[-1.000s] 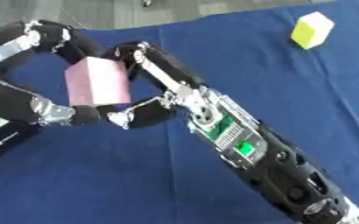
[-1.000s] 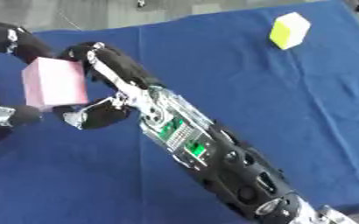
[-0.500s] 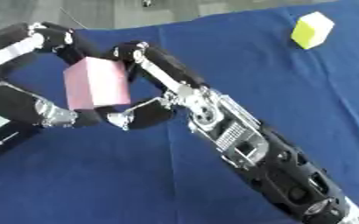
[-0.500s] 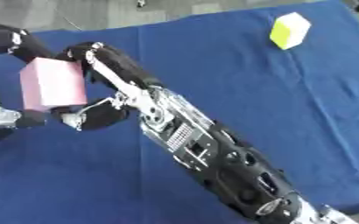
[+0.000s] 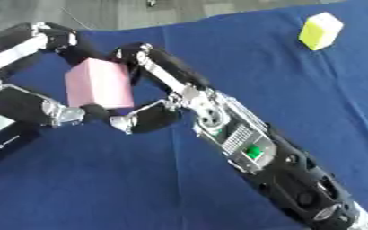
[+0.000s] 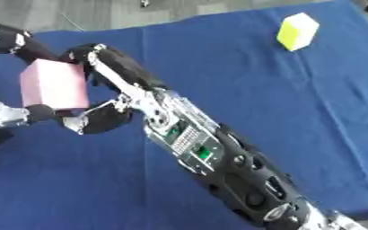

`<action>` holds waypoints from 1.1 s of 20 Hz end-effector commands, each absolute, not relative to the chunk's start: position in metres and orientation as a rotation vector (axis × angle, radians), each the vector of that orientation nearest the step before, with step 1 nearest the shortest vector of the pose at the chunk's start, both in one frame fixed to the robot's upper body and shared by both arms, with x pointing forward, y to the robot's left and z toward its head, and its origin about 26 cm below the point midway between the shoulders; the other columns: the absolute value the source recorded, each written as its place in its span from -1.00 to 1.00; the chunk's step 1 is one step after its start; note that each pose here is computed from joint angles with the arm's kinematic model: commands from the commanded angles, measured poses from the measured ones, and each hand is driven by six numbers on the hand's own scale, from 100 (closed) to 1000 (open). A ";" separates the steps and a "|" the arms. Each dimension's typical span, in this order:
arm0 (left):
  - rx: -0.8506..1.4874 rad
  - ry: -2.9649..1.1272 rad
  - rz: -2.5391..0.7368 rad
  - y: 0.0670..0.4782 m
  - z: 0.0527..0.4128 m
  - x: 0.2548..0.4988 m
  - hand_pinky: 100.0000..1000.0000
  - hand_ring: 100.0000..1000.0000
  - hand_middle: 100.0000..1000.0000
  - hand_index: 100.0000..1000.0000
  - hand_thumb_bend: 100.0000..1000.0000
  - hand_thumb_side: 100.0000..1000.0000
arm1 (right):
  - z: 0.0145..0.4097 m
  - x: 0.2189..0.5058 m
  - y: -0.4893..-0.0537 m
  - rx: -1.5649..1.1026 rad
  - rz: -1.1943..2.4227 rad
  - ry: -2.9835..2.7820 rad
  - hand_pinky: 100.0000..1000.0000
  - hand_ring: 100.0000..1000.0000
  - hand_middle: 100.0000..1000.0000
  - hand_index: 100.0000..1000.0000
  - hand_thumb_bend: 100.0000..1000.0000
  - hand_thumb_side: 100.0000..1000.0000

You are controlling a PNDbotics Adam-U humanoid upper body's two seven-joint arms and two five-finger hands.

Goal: Pick up the objects with one hand, pass them to the other hand, and then place them into the box on the other side of the table.

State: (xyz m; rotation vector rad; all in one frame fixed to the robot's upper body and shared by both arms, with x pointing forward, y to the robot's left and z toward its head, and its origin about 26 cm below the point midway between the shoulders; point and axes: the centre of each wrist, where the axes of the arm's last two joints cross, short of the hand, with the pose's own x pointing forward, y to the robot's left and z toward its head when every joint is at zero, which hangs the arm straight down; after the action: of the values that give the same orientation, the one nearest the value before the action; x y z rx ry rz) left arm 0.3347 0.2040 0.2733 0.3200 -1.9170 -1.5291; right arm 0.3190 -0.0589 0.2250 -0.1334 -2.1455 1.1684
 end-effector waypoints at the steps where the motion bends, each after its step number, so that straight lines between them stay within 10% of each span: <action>1: 0.359 -1.929 -1.544 0.203 0.279 0.334 0.36 0.20 0.14 0.43 -0.24 -0.55 | 0.239 0.311 -0.056 -0.110 1.165 -2.203 0.12 0.22 -0.05 0.06 -1.00 -1.00; 18: 0.334 -1.867 -1.651 0.203 0.277 0.337 0.38 0.24 0.20 0.51 0.21 -0.72 | 0.242 0.309 -0.056 -0.085 1.153 -2.217 0.11 0.23 -0.05 0.06 -1.00 -1.00; 22: 0.343 -1.877 -1.641 0.201 0.277 0.338 0.35 0.20 0.15 0.48 0.07 -0.72 | 0.242 0.308 -0.056 -0.078 1.153 -2.218 0.11 0.23 -0.05 0.06 -1.00 -1.00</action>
State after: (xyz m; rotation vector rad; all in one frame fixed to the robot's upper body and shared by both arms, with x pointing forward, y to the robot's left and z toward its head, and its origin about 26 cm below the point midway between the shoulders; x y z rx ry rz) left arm 0.3379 0.2023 0.2756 0.3279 -1.8807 -1.6272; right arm 0.3187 -0.0609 0.2256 -0.1157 -2.1354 1.1640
